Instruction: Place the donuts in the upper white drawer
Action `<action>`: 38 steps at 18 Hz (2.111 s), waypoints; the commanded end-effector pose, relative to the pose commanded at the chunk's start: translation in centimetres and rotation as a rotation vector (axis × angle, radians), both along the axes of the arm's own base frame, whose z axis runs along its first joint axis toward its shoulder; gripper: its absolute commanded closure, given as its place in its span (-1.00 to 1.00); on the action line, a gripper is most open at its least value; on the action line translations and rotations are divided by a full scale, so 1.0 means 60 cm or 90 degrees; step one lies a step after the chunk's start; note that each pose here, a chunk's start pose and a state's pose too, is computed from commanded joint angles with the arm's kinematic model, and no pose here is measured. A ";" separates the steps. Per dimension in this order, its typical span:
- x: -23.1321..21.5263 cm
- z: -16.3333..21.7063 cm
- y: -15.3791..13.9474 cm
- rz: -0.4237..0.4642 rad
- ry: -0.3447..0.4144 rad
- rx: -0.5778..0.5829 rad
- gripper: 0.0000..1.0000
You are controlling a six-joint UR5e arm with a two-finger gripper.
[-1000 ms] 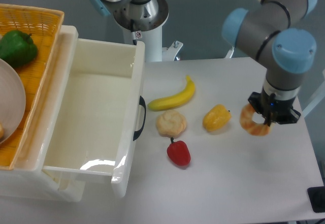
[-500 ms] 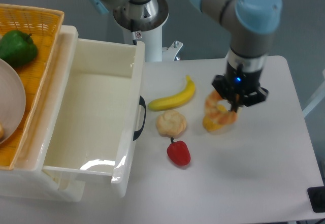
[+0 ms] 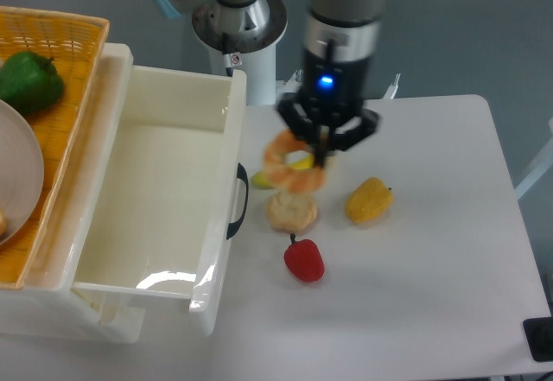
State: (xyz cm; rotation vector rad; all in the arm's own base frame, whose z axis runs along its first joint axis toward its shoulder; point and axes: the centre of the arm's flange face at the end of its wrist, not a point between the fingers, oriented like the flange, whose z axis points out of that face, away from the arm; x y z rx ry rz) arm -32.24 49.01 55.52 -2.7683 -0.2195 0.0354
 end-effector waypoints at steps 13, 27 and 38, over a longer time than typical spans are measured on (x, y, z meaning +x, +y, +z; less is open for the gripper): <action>0.152 -0.108 0.065 -0.064 -0.064 -0.059 -0.03; 0.096 -0.083 0.037 -0.030 -0.038 -0.056 -1.00; -0.086 -0.071 -0.094 -0.006 0.008 -0.057 -1.00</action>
